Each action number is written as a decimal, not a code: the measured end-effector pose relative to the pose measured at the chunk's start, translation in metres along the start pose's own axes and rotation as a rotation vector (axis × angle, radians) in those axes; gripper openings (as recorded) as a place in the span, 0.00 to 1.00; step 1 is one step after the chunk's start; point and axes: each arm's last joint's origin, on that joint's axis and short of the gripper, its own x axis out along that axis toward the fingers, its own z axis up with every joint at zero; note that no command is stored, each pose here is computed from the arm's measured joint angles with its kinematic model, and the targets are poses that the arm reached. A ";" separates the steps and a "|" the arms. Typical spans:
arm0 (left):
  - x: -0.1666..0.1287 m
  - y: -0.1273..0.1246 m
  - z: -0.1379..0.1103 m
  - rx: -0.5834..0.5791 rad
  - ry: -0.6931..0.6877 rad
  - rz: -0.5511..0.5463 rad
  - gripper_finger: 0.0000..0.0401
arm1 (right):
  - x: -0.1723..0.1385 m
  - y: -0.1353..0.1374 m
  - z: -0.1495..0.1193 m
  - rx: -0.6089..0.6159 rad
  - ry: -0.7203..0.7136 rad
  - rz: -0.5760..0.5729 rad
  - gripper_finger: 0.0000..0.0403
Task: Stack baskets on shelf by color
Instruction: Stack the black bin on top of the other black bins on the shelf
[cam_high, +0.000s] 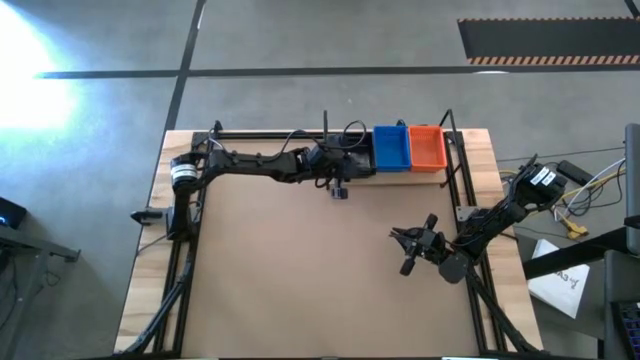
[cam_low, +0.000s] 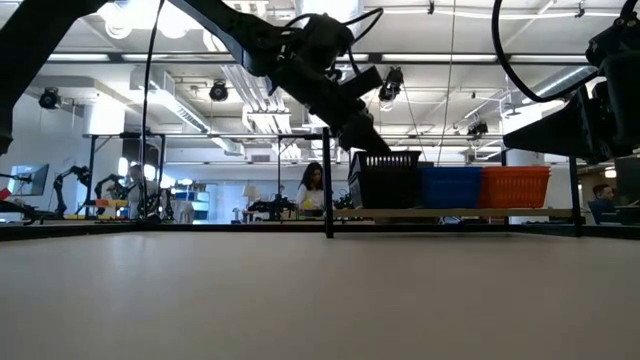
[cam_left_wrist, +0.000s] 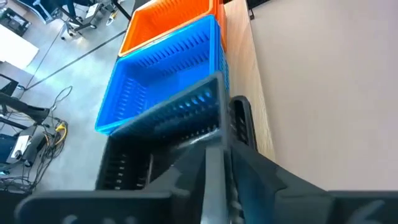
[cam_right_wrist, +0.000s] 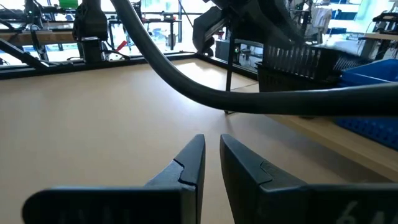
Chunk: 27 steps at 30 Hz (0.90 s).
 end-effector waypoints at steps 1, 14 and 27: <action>0.000 0.000 0.000 -0.001 -0.003 0.002 0.18 | 0.000 0.000 0.000 0.000 0.000 0.000 0.11; -0.001 -0.002 0.005 -0.081 -0.089 -0.094 0.45 | 0.000 0.000 0.000 0.000 0.000 0.000 0.11; 0.001 -0.007 -0.002 -0.080 -0.086 -0.094 0.45 | 0.001 -0.001 0.000 0.007 0.000 -0.009 0.11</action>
